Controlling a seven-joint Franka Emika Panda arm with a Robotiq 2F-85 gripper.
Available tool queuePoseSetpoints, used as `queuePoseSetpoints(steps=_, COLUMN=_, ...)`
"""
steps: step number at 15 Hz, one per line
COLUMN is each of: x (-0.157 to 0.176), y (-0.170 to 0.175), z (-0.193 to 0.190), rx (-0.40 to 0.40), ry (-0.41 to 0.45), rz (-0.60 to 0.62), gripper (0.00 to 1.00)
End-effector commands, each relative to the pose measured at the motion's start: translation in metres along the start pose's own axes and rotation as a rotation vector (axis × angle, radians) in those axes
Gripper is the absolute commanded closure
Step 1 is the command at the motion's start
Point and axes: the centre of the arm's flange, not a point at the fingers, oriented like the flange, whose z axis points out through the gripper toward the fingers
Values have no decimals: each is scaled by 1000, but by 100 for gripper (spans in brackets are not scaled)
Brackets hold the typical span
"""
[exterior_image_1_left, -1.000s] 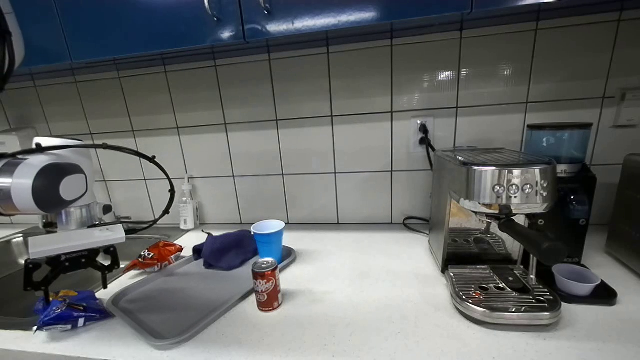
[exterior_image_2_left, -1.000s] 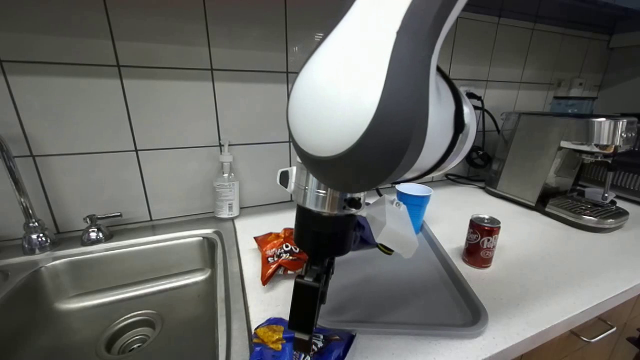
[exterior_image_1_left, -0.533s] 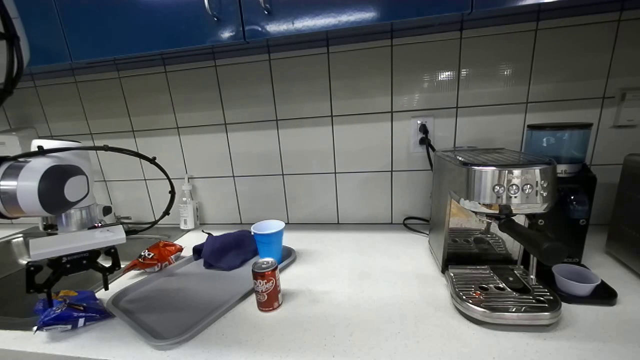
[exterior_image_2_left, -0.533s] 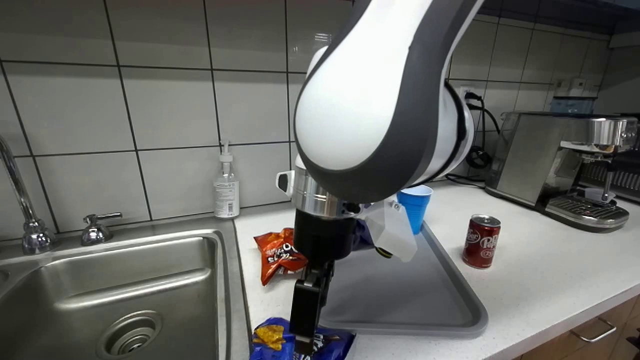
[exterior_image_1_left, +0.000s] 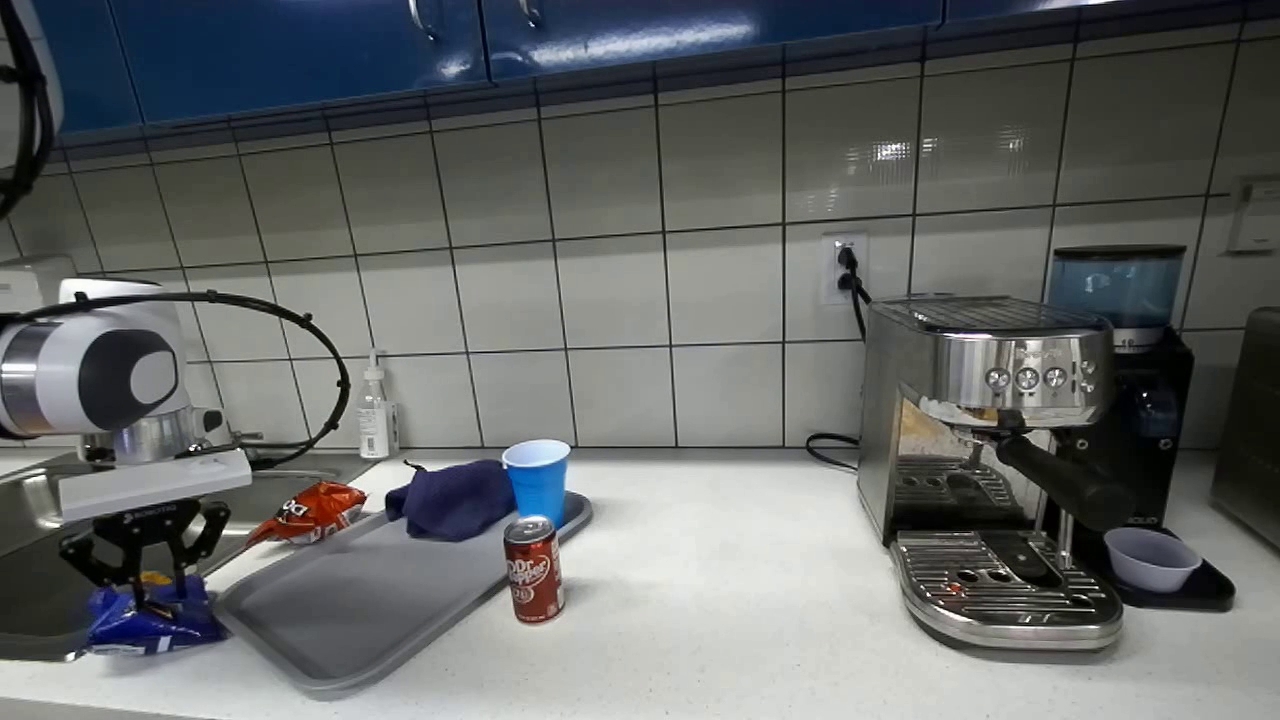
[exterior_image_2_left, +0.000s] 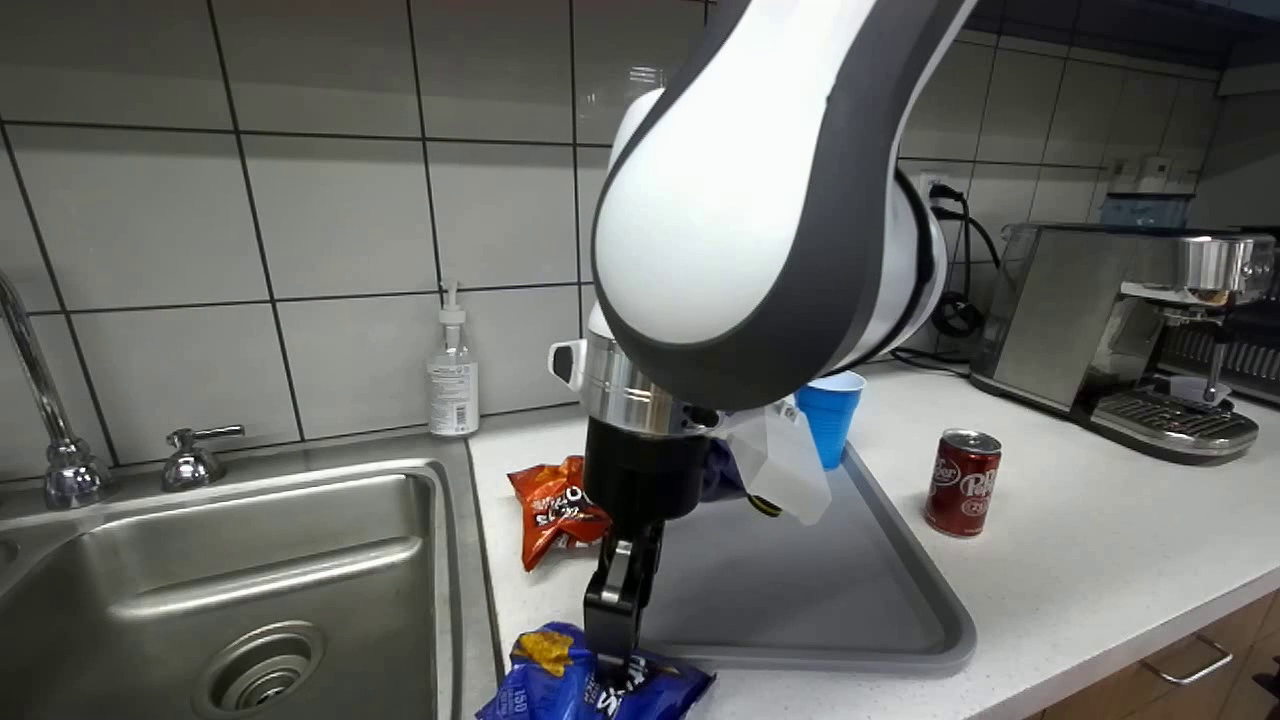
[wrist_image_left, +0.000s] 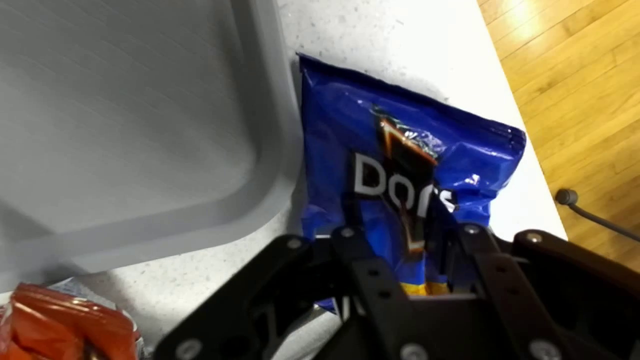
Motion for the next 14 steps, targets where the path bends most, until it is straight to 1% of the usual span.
queuePoseSetpoints(steps=1, x=3, y=-2, z=-2, rx=-5, ry=13, rz=1, gripper=95)
queuePoseSetpoints(steps=2, x=4, y=-3, z=-2, rx=-4, ry=13, rz=-2, gripper=100)
queuePoseSetpoints(steps=7, x=5, y=-9, z=-8, rx=0, ry=23, rz=-21, gripper=100)
queuePoseSetpoints(steps=12, x=8, y=-21, z=-34, rx=6, ry=63, rz=-55, gripper=100)
queuePoseSetpoints(steps=14, x=10, y=-22, z=-45, rx=-5, ry=71, rz=-61, gripper=100)
